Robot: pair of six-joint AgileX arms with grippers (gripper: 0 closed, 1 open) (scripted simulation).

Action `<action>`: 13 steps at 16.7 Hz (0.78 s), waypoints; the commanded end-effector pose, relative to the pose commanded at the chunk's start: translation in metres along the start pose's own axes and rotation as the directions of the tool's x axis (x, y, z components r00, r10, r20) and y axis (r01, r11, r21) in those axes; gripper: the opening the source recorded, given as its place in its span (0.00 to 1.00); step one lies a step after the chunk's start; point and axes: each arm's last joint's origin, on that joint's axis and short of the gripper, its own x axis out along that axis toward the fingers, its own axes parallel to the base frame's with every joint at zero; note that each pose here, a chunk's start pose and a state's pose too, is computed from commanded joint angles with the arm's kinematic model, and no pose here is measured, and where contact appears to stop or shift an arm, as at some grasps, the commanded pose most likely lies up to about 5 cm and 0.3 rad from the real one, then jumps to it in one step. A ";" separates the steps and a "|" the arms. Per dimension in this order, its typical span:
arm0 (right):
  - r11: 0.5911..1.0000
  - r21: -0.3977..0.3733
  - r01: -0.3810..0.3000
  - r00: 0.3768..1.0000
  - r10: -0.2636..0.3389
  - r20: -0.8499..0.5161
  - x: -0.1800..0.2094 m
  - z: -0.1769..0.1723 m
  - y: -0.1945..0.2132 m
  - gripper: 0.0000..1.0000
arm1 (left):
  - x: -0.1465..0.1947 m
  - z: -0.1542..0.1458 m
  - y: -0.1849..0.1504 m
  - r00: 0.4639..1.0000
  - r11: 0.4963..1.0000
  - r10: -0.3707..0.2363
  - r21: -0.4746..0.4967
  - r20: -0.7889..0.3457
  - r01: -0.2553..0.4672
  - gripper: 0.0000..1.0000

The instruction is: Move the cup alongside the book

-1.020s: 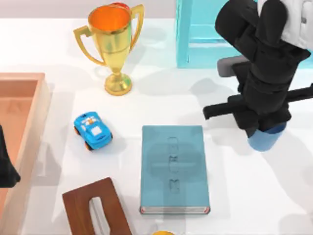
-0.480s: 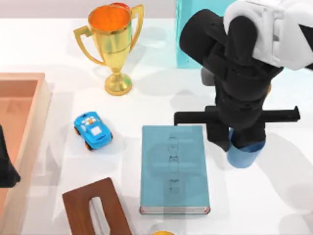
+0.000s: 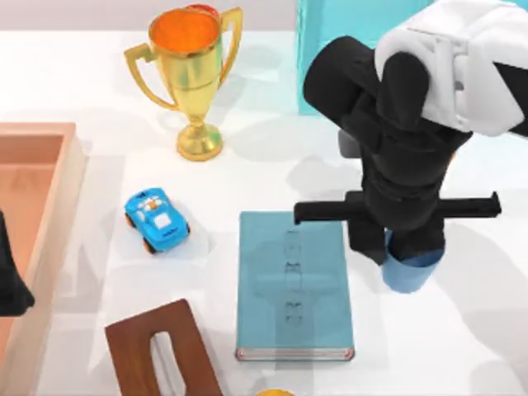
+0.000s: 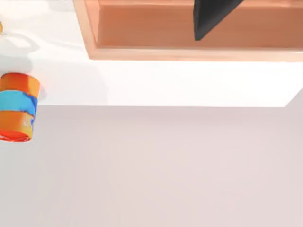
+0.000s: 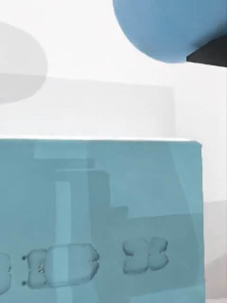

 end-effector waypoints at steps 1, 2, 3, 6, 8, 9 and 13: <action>1.000 -0.002 -0.001 1.000 0.001 0.001 0.009 0.000 -0.001 0.00 | 0.000 0.000 0.000 1.000 1.000 0.000 0.000 0.000 0.000 1.00; 1.000 -0.002 -0.005 1.000 0.005 0.005 0.019 0.000 -0.001 0.00 | 0.000 0.000 0.000 1.000 1.000 0.000 0.000 0.000 0.000 1.00; 1.000 -0.003 -0.007 1.000 0.007 0.007 0.028 0.000 -0.002 0.00 | 0.000 0.000 0.000 1.000 1.000 0.000 0.000 0.000 0.000 1.00; 1.000 -0.003 -0.006 1.000 0.006 0.007 0.043 -0.002 -0.005 0.00 | 0.000 0.000 0.000 1.000 1.000 0.000 0.000 0.000 0.000 1.00; 1.000 -0.003 -0.006 1.000 0.006 0.007 0.043 -0.002 -0.005 0.00 | 0.000 0.000 0.000 1.000 1.000 0.000 0.000 0.000 0.000 1.00; 1.000 -0.003 -0.006 1.000 0.006 0.007 0.043 -0.002 -0.005 0.00 | 0.000 0.000 0.000 1.000 1.000 0.000 0.000 0.000 0.000 1.00; 1.000 -0.003 -0.006 1.000 0.006 0.007 0.043 -0.002 -0.005 0.30 | 0.000 0.000 0.000 1.000 1.000 0.000 0.000 0.000 0.000 1.00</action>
